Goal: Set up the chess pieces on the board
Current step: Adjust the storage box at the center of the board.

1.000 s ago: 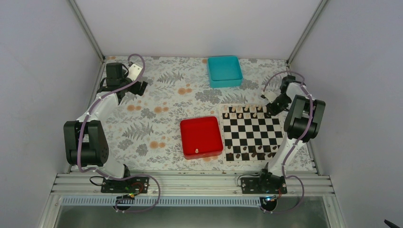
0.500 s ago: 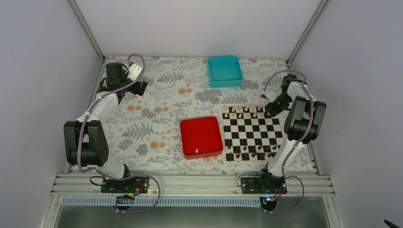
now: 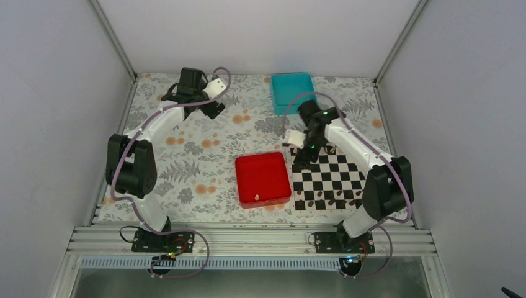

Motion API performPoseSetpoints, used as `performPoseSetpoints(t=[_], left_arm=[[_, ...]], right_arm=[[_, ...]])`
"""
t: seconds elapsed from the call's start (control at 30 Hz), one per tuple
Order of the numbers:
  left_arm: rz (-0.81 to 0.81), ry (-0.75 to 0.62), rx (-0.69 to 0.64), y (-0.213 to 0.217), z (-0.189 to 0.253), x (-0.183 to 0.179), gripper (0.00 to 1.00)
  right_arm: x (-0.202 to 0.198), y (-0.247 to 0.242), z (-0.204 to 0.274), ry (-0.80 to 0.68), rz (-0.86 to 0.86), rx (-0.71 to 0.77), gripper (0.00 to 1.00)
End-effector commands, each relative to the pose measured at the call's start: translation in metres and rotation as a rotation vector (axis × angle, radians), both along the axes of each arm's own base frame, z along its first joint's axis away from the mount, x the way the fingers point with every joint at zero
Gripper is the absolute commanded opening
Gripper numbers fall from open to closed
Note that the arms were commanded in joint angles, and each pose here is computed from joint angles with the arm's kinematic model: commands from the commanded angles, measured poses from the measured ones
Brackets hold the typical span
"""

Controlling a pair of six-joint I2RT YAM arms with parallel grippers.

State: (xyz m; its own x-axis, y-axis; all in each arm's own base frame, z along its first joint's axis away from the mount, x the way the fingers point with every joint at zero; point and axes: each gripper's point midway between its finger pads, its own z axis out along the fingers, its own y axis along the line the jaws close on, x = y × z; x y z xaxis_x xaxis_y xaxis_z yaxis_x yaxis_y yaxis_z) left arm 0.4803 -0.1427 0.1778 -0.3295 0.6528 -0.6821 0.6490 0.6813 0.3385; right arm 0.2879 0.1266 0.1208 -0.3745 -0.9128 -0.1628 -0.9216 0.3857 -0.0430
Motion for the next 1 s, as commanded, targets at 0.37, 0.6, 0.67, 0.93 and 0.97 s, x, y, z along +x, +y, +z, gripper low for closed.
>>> performPoseSetpoints(t=[0.37,0.6,0.67,0.93,0.97], left_arm=[[-0.152,0.178,0.112,-0.058,-0.034,0.004,0.02],[-0.150,0.259,0.147,-0.062,-0.069,0.002,0.02],[-0.151,0.275,0.147,-0.064,-0.075,0.001,0.02],[-0.156,0.328,0.175,-0.067,-0.101,-0.007,0.02],[-0.156,0.329,0.175,-0.067,-0.102,-0.007,0.02]], right_arm=[[-0.146,0.067,-0.026,0.253,0.298,-0.045,0.15],[-0.169,0.059,-0.046,0.294,0.321,-0.057,0.14],[-0.168,0.056,-0.055,0.284,0.321,-0.073,0.15],[-0.150,0.068,-0.072,0.215,0.338,-0.065,0.11],[-0.147,0.070,-0.072,0.207,0.341,-0.063,0.11]])
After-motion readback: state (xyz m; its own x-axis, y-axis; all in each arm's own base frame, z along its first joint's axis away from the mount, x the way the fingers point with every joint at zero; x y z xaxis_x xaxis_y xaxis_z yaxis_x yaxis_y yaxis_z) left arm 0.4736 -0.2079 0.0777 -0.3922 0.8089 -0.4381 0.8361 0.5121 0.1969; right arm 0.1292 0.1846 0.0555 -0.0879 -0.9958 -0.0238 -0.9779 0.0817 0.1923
